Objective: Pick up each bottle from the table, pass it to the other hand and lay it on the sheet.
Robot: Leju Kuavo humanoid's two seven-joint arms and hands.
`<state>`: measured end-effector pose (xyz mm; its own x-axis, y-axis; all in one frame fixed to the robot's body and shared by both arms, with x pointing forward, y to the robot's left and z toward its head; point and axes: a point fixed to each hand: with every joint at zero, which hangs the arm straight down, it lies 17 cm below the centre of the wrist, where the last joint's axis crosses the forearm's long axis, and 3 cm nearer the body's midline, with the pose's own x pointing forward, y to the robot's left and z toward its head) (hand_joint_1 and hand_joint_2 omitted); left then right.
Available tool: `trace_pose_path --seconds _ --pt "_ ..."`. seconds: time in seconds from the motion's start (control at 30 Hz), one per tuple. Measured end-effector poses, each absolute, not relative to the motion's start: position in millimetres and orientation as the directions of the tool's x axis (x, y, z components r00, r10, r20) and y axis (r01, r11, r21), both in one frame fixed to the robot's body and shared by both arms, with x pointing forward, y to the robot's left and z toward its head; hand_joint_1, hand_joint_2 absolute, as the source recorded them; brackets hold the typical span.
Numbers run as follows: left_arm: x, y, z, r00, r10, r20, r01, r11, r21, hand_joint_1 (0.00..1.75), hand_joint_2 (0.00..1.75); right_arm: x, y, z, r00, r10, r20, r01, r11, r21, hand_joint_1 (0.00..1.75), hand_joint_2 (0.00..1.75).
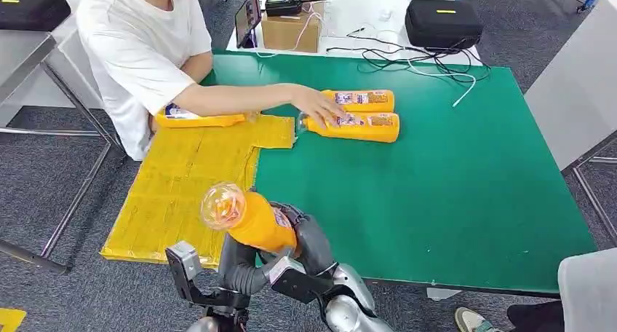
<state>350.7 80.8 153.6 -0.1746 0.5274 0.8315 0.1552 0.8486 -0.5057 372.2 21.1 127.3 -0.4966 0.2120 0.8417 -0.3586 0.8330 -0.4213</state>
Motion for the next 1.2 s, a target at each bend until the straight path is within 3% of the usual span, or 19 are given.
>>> trace_pose_path --seconds 0.07,0.13,0.17,0.2,0.5,0.53,0.57,0.6,0.63,1.2 --pt "351 81 153 -0.163 0.542 0.825 0.155 0.839 -0.521 0.03 1.75 372 22 126 -0.495 0.213 0.842 -0.363 0.83 -0.424 1.75 1.75" --pt "352 79 150 -0.124 0.581 0.804 0.163 0.811 -0.561 0.77 1.75 372 23 124 -0.495 0.212 0.843 -0.369 0.827 -0.424 1.75 1.75" --pt "352 78 149 -0.105 0.598 0.795 0.168 0.798 -0.579 1.43 1.75 372 23 124 -0.496 0.212 0.842 -0.37 0.826 -0.426 1.75 1.75" --pt "353 79 148 -0.102 0.6 0.793 0.167 0.796 -0.581 1.71 1.75 372 23 123 -0.498 0.214 0.84 -0.369 0.824 -0.429 1.75 1.75" --pt "353 82 148 -0.113 0.585 0.803 0.16 0.809 -0.566 1.75 1.75 374 23 121 -0.501 0.225 0.836 -0.367 0.819 -0.441 1.75 1.75" --pt "354 82 148 -0.113 0.584 0.803 0.159 0.809 -0.566 1.75 1.75 374 23 121 -0.501 0.226 0.836 -0.367 0.819 -0.441 1.48 1.75" --pt "354 82 148 -0.114 0.584 0.803 0.159 0.809 -0.566 1.75 1.75 374 23 121 -0.501 0.225 0.836 -0.367 0.819 -0.441 0.42 1.75" --pt "354 82 148 -0.113 0.586 0.803 0.158 0.808 -0.568 1.75 1.75 374 23 121 -0.501 0.225 0.836 -0.367 0.819 -0.441 0.0 1.75" --pt "354 82 148 -0.113 0.587 0.802 0.158 0.807 -0.569 1.75 1.75 374 23 121 -0.5 0.223 0.837 -0.368 0.82 -0.438 0.0 0.0" --pt "355 84 160 -0.115 0.625 0.772 0.174 0.778 -0.604 1.75 1.75 367 16 143 -0.554 0.168 0.815 -0.293 0.877 -0.38 0.0 0.0"
